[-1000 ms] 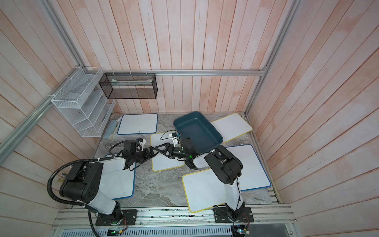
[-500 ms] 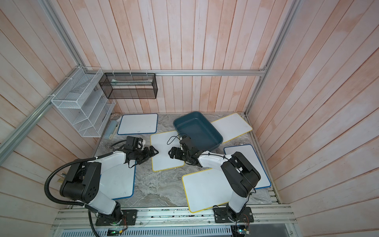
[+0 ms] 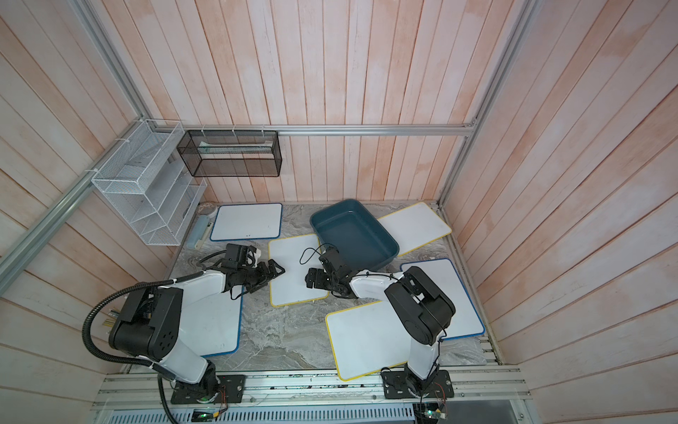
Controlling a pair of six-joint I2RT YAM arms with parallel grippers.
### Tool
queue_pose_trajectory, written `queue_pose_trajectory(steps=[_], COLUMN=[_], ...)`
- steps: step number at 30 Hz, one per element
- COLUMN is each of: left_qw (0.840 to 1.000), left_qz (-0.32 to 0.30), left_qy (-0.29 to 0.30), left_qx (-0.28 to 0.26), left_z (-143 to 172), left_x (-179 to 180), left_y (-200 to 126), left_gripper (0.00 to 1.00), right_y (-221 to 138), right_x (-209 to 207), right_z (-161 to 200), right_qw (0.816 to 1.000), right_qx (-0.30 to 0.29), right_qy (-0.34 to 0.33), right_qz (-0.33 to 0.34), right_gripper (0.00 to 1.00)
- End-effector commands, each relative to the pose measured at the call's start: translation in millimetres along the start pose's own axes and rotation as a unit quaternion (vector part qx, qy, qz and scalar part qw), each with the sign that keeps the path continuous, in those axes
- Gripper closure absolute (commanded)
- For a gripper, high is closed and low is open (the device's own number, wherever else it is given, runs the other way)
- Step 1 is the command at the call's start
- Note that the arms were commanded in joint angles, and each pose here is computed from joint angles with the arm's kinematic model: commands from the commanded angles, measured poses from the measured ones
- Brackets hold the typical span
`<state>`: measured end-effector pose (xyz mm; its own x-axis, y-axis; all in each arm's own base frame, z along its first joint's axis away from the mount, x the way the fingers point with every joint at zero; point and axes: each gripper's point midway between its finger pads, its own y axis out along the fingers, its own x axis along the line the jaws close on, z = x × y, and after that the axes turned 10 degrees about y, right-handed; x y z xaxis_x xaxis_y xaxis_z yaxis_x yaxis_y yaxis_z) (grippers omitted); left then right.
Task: Put the whiteboard into the storage box
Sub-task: Pick up the whiteboard at the center of the board.
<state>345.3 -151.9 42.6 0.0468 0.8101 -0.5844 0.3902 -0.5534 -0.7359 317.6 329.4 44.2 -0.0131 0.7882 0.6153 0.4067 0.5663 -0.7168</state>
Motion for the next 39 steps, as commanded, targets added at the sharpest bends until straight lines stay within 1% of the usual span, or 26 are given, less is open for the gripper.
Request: queue_pose_trajectory(steps=[1,5,7,9,18,26,30,39], left_qw=[0.984,0.983,0.983,0.985,0.989,0.987,0.986,0.986], left_qz=[-0.067,-0.045,-0.033,-0.024,0.037,0.101,0.115,0.138], left_qy=[-0.085,-0.096,-0.098,-0.098,-0.093,-0.092,-0.088,-0.078], left_qx=[0.141,0.151,0.148,0.142,0.110,0.088,0.079,0.061], left_z=[93.9,104.4,103.6,100.1,73.9,50.3,40.5,22.8], left_x=[51.0,47.6,42.5,36.6,-1.0,-37.5,-48.2,-65.9], left_y=[15.5,17.7,16.1,12.5,-5.3,-22.9,-29.3,-39.4], left_gripper=[0.00,0.00,0.00,0.00,0.00,0.00,0.00,0.00], right_y=[9.8,1.0,-1.8,-3.8,-6.6,-8.6,-8.6,-5.0], right_x=[5.0,40.0,52.6,60.3,66.3,76.1,81.0,76.8], right_z=[38.5,43.0,43.0,42.9,42.5,44.0,43.6,47.1], right_qw=[0.995,0.982,0.976,0.972,0.969,0.959,0.955,0.955], right_qx=[0.077,0.099,0.107,0.111,0.114,0.123,0.127,0.133], right_qy=[0.029,0.050,0.057,0.060,0.058,0.066,0.065,0.069], right_qz=[-0.050,-0.151,-0.183,-0.200,-0.213,-0.247,-0.258,-0.255], right_gripper=[0.07,0.08,0.08,0.08,0.08,0.08,0.08,0.08])
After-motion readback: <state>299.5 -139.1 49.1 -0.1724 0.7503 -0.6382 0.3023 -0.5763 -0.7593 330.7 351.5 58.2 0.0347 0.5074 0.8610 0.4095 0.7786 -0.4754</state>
